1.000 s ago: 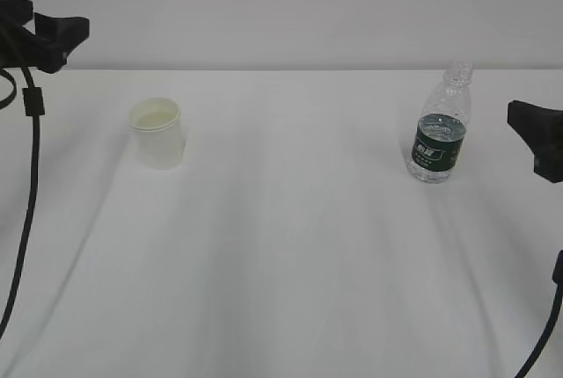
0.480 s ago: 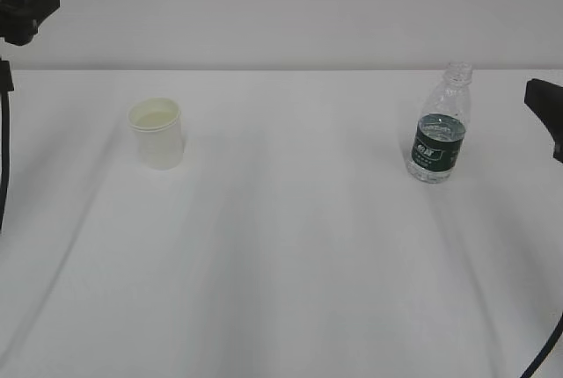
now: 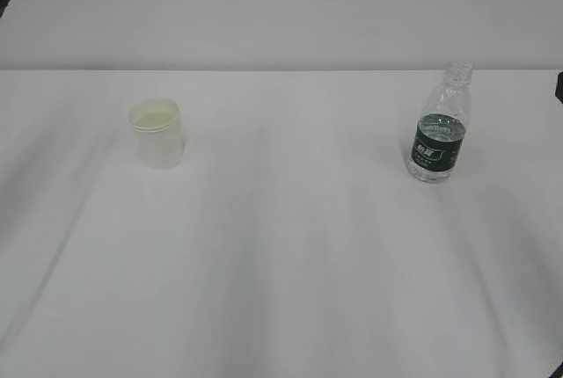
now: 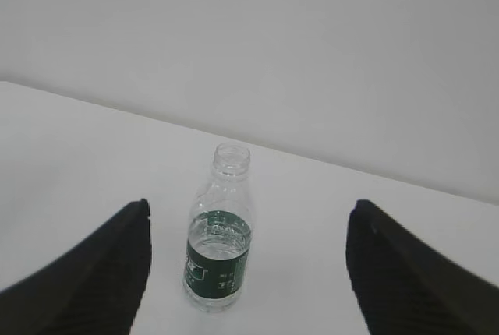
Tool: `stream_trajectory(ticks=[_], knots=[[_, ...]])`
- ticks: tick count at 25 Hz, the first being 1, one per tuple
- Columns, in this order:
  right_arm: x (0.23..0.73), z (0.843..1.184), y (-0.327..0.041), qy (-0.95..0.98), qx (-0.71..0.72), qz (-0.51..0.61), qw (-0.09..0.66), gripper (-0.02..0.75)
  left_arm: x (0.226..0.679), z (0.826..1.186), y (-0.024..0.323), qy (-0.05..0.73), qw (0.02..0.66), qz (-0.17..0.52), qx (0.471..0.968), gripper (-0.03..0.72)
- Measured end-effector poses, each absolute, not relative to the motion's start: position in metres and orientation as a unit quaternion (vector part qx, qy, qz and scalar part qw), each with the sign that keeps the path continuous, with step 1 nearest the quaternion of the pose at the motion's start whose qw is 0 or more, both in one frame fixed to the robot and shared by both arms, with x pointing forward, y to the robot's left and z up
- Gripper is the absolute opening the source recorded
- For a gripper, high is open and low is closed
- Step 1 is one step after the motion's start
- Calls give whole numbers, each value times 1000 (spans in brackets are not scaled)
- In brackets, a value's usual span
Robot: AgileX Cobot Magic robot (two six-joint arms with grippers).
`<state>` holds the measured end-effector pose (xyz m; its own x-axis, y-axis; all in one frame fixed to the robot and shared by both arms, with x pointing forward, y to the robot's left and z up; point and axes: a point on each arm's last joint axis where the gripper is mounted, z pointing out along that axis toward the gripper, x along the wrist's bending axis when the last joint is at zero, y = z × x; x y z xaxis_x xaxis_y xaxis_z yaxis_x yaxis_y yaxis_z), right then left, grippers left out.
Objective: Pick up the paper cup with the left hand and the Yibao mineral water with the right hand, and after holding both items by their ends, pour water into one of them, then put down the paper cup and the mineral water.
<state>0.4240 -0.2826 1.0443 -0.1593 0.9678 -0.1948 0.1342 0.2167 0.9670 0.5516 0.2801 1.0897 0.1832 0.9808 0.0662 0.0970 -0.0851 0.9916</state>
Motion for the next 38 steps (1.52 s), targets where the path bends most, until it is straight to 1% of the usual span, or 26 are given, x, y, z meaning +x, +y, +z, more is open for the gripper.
stream_trajectory(ticks=[20,32,38], knots=[[398,1059,-288,609,450,433,490,589,503,1133,292,495,470,469,560,572],[381,1065,-291,602,457,426,498,589,474,1144,299,531,438,468,554,571],[373,1067,-293,600,460,421,501,589,455,1151,303,544,424,472,550,553]])
